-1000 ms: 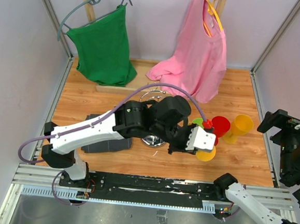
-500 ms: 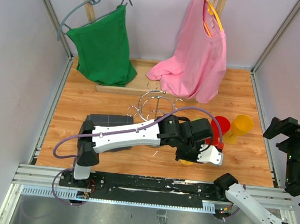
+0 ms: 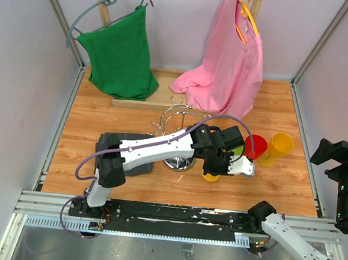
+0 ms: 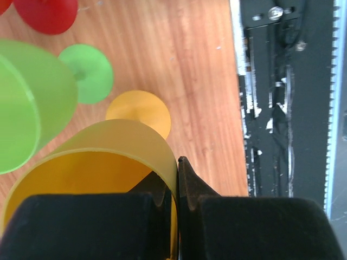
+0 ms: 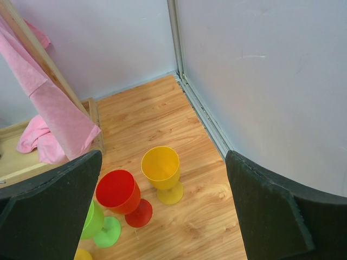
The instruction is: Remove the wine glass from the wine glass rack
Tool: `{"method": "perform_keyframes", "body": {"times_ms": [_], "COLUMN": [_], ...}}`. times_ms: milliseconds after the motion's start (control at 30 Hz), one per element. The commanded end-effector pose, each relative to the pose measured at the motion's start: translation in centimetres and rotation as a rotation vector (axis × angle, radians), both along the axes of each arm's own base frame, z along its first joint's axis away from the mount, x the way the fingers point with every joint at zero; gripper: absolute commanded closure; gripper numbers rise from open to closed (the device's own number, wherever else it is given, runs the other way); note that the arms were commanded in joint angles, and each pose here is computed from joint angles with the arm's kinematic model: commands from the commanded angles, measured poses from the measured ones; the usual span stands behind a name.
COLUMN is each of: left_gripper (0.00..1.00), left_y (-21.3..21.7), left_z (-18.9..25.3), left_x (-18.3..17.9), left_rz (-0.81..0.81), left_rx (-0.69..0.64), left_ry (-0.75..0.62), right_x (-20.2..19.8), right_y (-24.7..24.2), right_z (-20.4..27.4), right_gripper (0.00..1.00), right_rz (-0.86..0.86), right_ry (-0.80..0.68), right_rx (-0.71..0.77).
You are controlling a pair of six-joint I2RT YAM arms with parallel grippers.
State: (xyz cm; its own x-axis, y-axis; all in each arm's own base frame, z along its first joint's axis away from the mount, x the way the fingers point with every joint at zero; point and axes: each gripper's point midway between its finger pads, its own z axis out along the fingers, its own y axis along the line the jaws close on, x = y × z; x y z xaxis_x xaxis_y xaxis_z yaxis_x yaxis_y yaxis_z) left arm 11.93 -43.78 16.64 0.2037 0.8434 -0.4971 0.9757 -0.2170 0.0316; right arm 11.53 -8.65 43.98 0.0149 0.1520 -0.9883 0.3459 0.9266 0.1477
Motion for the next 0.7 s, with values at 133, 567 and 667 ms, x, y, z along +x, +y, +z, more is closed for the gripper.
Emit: {"method": "perform_keyframes", "body": {"times_ms": [133,567,667], "left_gripper": [1.0,1.0,1.0], "left_y": [-0.2,0.5,0.5], "left_z": [-0.5,-3.3,-3.8], "left_x": [2.2,2.5,2.8], "left_rz": [0.033,0.052,0.061], "left_rx": [-0.006,0.06,0.07], "left_ry": [0.028,0.056,0.059], "right_x": [-0.2,-1.4,-1.5], "right_y": [-0.4,-1.3,-1.4], "right_z": [0.9,1.5,1.6], "right_gripper": [0.02,0.01,0.01], "right_rz": [-0.008,-0.018,-0.017], "right_ry": [-0.029,-0.061,-0.065], "right_rx": [0.005,0.018,0.021]}}
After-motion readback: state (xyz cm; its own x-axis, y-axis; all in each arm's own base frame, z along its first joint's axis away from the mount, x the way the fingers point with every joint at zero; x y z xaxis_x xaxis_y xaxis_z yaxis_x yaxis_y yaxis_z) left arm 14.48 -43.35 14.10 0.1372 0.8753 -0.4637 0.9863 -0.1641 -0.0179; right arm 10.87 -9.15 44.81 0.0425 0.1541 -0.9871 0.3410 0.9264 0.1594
